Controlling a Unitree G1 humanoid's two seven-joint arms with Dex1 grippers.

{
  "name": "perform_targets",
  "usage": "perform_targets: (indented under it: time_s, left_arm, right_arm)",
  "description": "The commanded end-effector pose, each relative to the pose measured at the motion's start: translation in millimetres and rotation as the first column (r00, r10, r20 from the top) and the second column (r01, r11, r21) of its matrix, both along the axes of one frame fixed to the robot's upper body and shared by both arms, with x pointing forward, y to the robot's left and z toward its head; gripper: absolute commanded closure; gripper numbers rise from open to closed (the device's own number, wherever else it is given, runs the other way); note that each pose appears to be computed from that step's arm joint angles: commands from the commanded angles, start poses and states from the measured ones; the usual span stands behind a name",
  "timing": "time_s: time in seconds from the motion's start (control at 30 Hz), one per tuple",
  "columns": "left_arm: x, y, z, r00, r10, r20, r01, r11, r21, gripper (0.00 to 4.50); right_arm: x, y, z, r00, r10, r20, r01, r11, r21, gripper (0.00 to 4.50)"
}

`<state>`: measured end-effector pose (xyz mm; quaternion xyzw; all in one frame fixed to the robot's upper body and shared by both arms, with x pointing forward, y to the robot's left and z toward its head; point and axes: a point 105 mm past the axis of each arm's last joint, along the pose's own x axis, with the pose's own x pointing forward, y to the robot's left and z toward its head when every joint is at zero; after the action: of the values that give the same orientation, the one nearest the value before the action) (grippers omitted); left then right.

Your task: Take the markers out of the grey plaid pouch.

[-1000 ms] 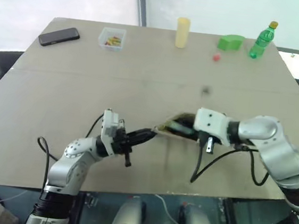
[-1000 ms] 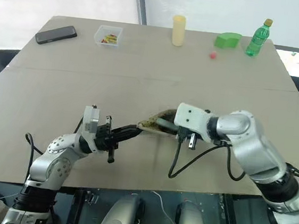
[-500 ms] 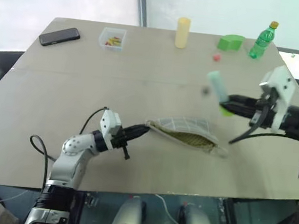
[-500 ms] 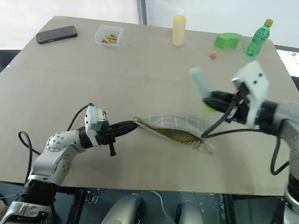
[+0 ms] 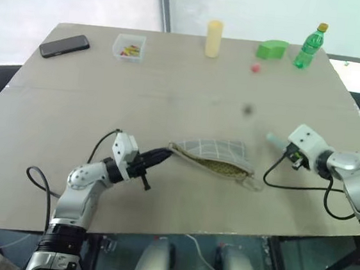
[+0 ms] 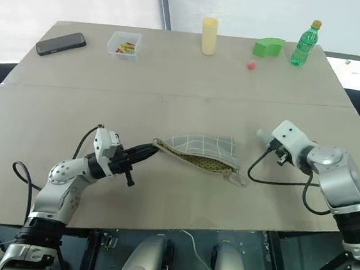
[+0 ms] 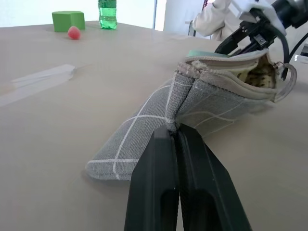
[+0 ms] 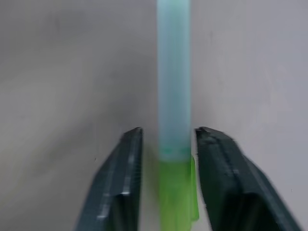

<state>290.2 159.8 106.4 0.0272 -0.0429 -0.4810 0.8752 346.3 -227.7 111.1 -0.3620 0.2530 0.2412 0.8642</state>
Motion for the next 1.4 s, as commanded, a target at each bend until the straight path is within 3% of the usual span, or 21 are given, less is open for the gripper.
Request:
perform_targets:
  time_s: [0.03,0.07,0.13,0.27,0.4,0.6,0.73,0.87,0.93,1.17,1.27,1.4]
  left_arm:
    - [-8.2,-5.6,27.8,0.998,-0.068,-0.008,0.066,0.988,-0.137,4.5]
    - [-12.8,-8.2,31.9,0.994,-0.103,-0.034,0.095,0.979,-0.179,4.5]
    - [-20.5,-12.6,38.7,0.984,-0.164,-0.075,0.142,0.96,-0.24,4.5]
    - [-30.1,-17.7,48.6,0.959,-0.251,-0.134,0.198,0.927,-0.318,4.5]
    - [-30.1,-21.8,47.6,0.951,-0.267,-0.152,0.21,0.926,-0.312,4.5]
    - [-27.2,-34.1,42.6,0.946,-0.279,-0.163,0.223,0.929,-0.297,4.5]
    - [-28.5,-35.8,42.4,0.946,-0.283,-0.158,0.23,0.929,-0.289,4.5]
    - [-31.0,-37.0,42.2,0.946,-0.284,-0.154,0.233,0.93,-0.283,4.5]
    - [-33.9,-37.2,41.1,0.947,-0.283,-0.152,0.234,0.932,-0.277,4.5]
    - [-39.0,-37.7,36.0,0.948,-0.281,-0.147,0.237,0.936,-0.26,4.5]
    - [-40.6,-37.4,33.3,0.948,-0.283,-0.145,0.241,0.938,-0.25,4.5]
    - [-40.7,-36.5,31.8,0.948,-0.285,-0.14,0.247,0.94,-0.238,4.5]
  right_arm:
    - [-1.3,-4.5,19.9,0.998,0.003,0.068,-0.001,1.0,-0.017,0.98]
    - [-5.0,-4.3,30.6,0.996,0.001,0.087,-0.002,1.0,0.021,0.75]
    - [-11.9,1.4,57.7,0.99,0.007,0.138,-0.026,0.99,0.136,0.75]
    - [-47.6,35.5,131.5,0.953,0.13,0.272,-0.229,0.899,0.374,0.75]
    - [-71.4,62.8,158.3,0.927,0.214,0.308,-0.338,0.833,0.438,0.75]
    - [-72.6,120.0,127.1,0.918,0.327,0.226,-0.396,0.794,0.461,0.75]
    - [-65.2,133.3,104.4,0.926,0.341,0.16,-0.375,0.797,0.474,2.35]
    - [-59.9,134.2,97.2,0.932,0.337,0.131,-0.356,0.798,0.487,2.35]
    - [-56.7,134.1,94.0,0.934,0.339,0.11,-0.347,0.794,0.5,2.8]
    - [-49.7,137.1,86.4,0.936,0.349,0.051,-0.322,0.786,0.527,2.8]
    - [-49.4,140.0,91.1,0.933,0.36,0.006,-0.288,0.737,0.612,2.8]
    - [-50.4,139.7,85.6,0.93,0.357,-0.088,-0.219,0.73,0.647,2.8]
